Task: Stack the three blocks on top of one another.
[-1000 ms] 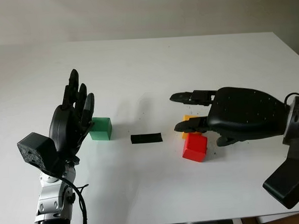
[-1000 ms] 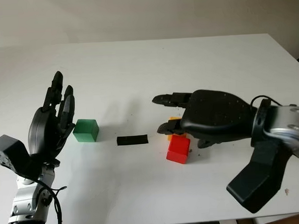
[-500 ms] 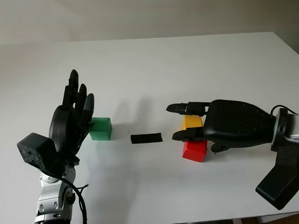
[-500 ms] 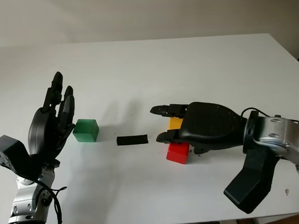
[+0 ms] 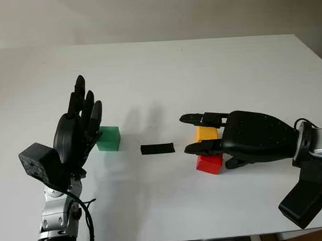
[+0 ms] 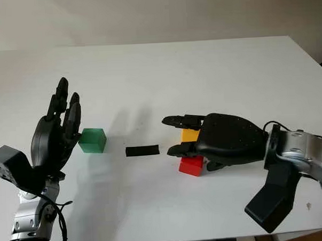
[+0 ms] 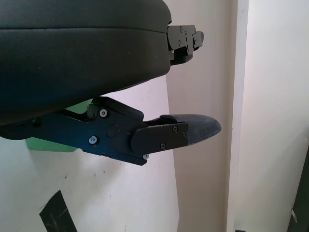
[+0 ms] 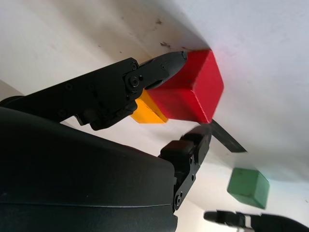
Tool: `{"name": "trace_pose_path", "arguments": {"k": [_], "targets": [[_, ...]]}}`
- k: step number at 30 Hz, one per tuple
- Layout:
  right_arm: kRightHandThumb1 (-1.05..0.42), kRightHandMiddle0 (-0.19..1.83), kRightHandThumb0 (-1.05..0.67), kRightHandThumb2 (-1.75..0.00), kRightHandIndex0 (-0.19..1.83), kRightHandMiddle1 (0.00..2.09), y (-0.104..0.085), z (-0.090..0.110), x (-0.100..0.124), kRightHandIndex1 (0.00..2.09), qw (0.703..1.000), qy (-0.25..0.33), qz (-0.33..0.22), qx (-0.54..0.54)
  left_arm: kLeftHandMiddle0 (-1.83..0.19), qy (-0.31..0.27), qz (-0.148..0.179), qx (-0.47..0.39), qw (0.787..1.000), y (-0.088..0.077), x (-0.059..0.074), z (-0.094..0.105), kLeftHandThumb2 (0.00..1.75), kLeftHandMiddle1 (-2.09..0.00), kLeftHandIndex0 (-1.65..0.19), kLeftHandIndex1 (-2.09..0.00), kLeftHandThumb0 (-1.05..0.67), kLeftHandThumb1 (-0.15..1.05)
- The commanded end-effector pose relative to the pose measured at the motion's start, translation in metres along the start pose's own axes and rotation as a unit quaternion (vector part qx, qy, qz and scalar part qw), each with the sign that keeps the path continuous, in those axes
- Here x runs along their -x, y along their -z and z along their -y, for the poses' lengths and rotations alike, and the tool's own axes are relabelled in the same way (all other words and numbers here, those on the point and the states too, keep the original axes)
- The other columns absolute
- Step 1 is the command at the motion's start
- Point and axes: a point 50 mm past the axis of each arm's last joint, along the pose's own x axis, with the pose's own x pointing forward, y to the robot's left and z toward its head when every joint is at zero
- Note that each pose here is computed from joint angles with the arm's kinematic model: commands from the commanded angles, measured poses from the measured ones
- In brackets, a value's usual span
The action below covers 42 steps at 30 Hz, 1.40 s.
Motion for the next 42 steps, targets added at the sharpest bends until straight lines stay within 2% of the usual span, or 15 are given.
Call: {"name": "trace_pose_path", "arguments": {"k": [1,4,7,18,21,26,33,37,42], "targets": [[-0.89,0.81,-0.41,-0.05,0.16,0.34,0.000,0.001,-0.002,0.09,1.000,0.014,0.004,-0.003,0.08,0.001,0.003,0.000,1.000,-0.002,0.001,0.001,0.49,-0.05,0.10,-0.05,-0.58,1.05],[-0.89,0.73,-0.47,-0.05,0.23,0.89,0.001,0.003,-0.002,0.07,1.000,0.023,0.003,-0.006,0.08,0.001,0.002,0.000,1.000,-0.002,0.001,0.001,0.49,-0.06,0.09,-0.06,-0.58,1.05],[-0.87,0.68,-0.46,-0.05,0.28,1.11,0.001,0.004,-0.002,0.07,1.000,0.024,-0.001,-0.013,0.07,-0.001,0.001,0.004,1.000,-0.001,0.002,0.002,0.48,-0.06,0.09,-0.06,-0.58,1.05],[-0.85,0.59,-0.47,-0.05,0.33,1.12,0.005,0.008,-0.004,0.08,0.999,0.034,-0.015,-0.021,0.06,-0.001,0.000,0.004,1.000,0.000,0.003,0.002,0.47,-0.06,0.08,-0.06,-0.58,1.05],[-0.87,0.58,-0.45,-0.06,0.29,1.20,0.007,0.013,-0.006,0.05,0.998,0.044,-0.019,-0.031,0.06,0.000,0.000,0.003,1.000,0.000,0.003,0.002,0.47,-0.06,0.08,-0.06,-0.59,1.05],[-0.92,0.46,-0.41,-0.06,0.29,1.41,0.006,0.039,-0.019,0.05,0.990,0.112,-0.013,-0.084,0.07,-0.001,-0.001,0.004,1.000,0.000,0.003,0.004,0.48,-0.05,0.08,-0.06,-0.58,1.05],[-0.94,0.40,-0.42,-0.06,0.27,1.35,0.012,0.082,-0.036,0.04,0.983,0.164,-0.007,-0.078,0.07,-0.001,0.001,0.005,1.000,-0.001,0.002,0.004,0.48,-0.05,0.09,-0.05,-0.59,1.05],[-0.94,0.44,-0.42,-0.06,0.26,1.32,0.020,0.099,-0.048,0.04,0.985,0.149,-0.007,-0.082,0.06,-0.004,0.003,0.005,1.000,0.000,0.002,0.004,0.48,-0.06,0.08,-0.06,-0.60,1.05],[-0.97,0.46,-0.45,-0.06,0.24,1.33,0.027,0.103,-0.067,0.03,0.992,0.090,-0.026,-0.080,0.06,-0.004,0.006,0.004,1.000,0.000,0.003,0.005,0.49,-0.05,0.08,-0.05,-0.60,1.05]]}}
